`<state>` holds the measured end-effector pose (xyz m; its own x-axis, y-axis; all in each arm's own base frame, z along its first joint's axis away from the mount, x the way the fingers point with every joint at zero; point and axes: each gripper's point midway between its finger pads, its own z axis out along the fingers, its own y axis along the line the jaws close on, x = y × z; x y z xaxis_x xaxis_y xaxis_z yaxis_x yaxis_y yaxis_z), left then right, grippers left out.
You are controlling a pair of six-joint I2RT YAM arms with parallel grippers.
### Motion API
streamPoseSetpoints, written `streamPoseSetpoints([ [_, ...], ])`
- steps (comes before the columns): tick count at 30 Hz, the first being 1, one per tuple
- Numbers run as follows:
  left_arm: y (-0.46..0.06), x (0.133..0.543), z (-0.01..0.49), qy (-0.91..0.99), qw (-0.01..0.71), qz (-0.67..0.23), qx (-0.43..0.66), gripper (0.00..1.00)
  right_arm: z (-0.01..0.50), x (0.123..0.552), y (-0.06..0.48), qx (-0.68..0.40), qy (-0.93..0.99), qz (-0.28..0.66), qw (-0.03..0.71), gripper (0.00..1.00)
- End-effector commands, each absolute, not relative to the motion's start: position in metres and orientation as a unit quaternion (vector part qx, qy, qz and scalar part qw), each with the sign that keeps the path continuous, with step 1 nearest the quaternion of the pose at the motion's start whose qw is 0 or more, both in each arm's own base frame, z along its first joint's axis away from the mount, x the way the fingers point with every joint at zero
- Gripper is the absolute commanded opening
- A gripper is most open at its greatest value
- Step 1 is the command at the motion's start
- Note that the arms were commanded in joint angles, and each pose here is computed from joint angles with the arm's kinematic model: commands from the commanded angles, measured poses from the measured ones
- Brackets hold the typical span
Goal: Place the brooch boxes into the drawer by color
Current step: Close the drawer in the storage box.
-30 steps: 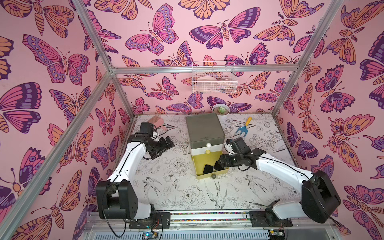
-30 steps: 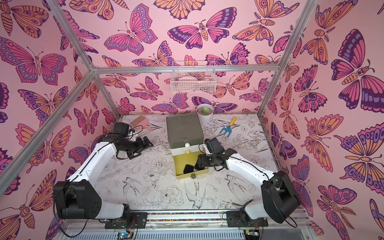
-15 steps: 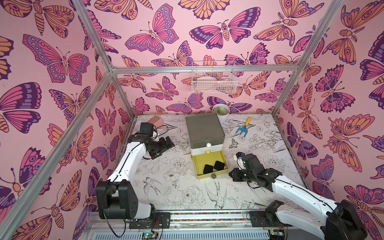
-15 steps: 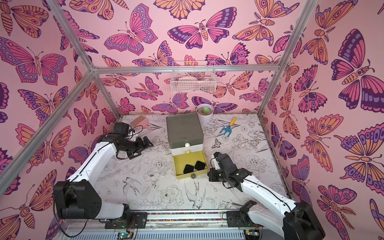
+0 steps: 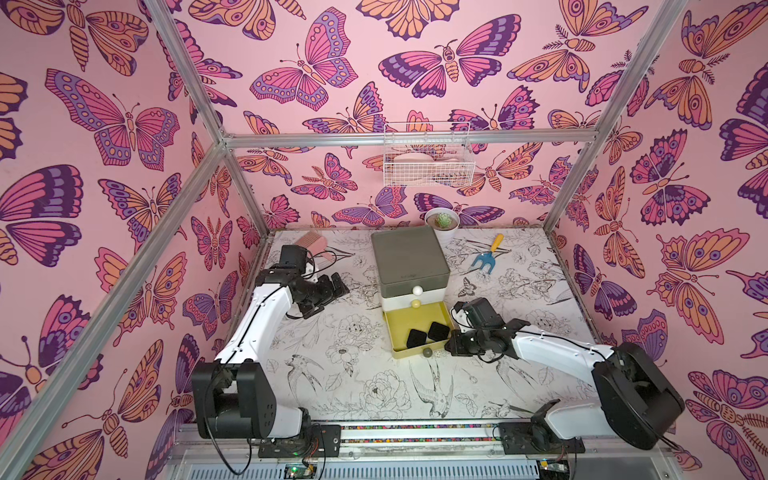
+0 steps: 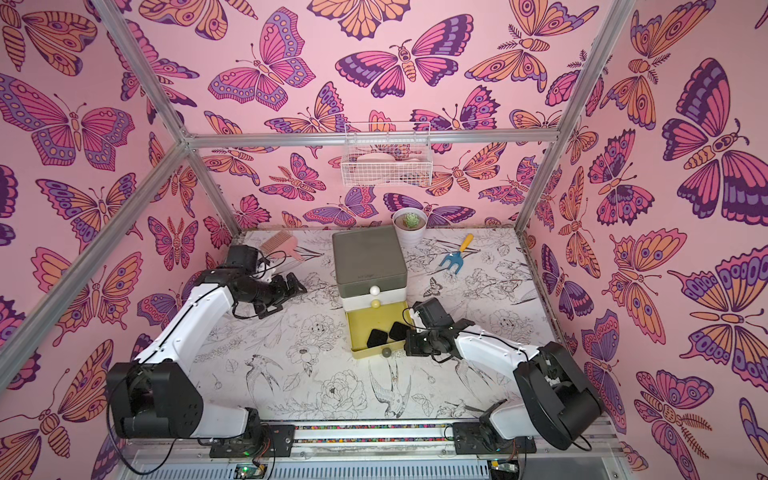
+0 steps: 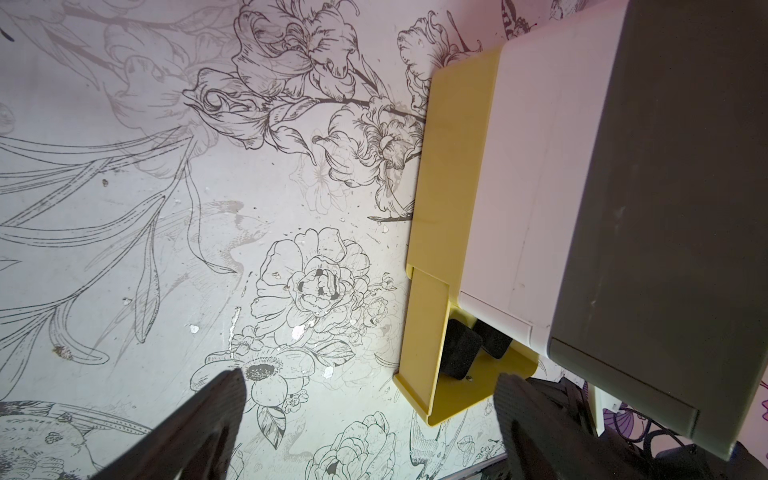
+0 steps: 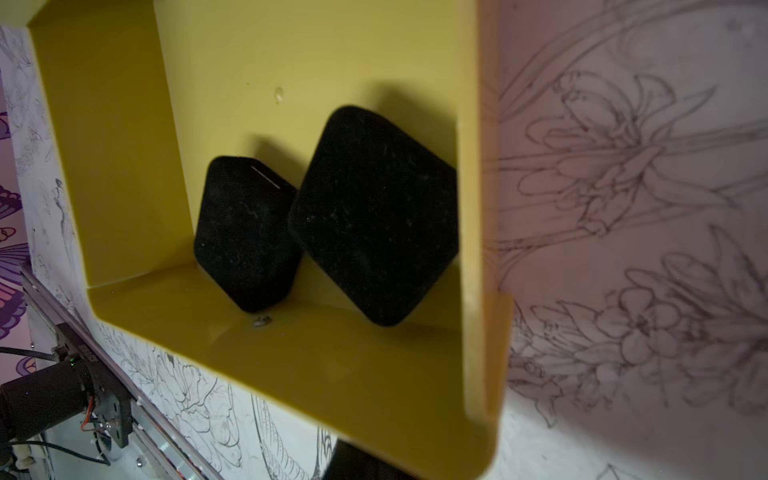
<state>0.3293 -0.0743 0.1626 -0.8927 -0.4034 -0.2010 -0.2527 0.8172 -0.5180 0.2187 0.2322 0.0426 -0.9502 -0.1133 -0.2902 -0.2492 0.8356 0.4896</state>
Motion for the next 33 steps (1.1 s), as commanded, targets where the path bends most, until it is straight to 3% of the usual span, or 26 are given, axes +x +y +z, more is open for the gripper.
streamPoseSetpoints([
  [1, -0.074, 0.324, 0.152, 0.945, 0.138, -0.240, -0.176, 1.00, 0.060, 0.247, 0.248, -0.114, 0.934, 0.294, 0.171, 0.00],
  [11, -0.074, 0.325, 0.152, 0.945, 0.140, -0.239, -0.175, 1.00, 0.078, 0.283, 0.277, -0.130, 0.911, 0.333, 0.206, 0.00],
  [14, -0.074, 0.326, 0.151, 0.945, 0.138, -0.239, -0.176, 1.00, 0.082, 0.286, 0.281, -0.129, 0.907, 0.340, 0.211, 0.04],
  [19, -0.074, 0.324, 0.148, 0.946, 0.137, -0.236, -0.175, 1.00, 0.102, 0.284, 0.271, -0.104, 0.895, 0.365, 0.236, 0.01],
  [24, -0.074, 0.324, 0.147, 0.946, 0.135, -0.238, -0.172, 1.00, 0.137, 0.281, 0.235, -0.023, 0.866, 0.428, 0.259, 0.06],
  [28, -0.074, 0.327, 0.146, 0.947, 0.133, -0.238, -0.172, 1.00, 0.135, 0.275, 0.198, 0.053, 0.860, 0.442, 0.248, 0.09],
  [31, -0.076, 0.330, 0.147, 0.946, 0.132, -0.241, -0.171, 1.00, 0.111, 0.274, 0.181, 0.116, 0.862, 0.450, 0.204, 0.00],
  [33, -0.076, 0.331, 0.149, 0.946, 0.134, -0.242, -0.170, 1.00, 0.105, 0.275, 0.186, 0.137, 0.845, 0.492, 0.158, 0.00],
])
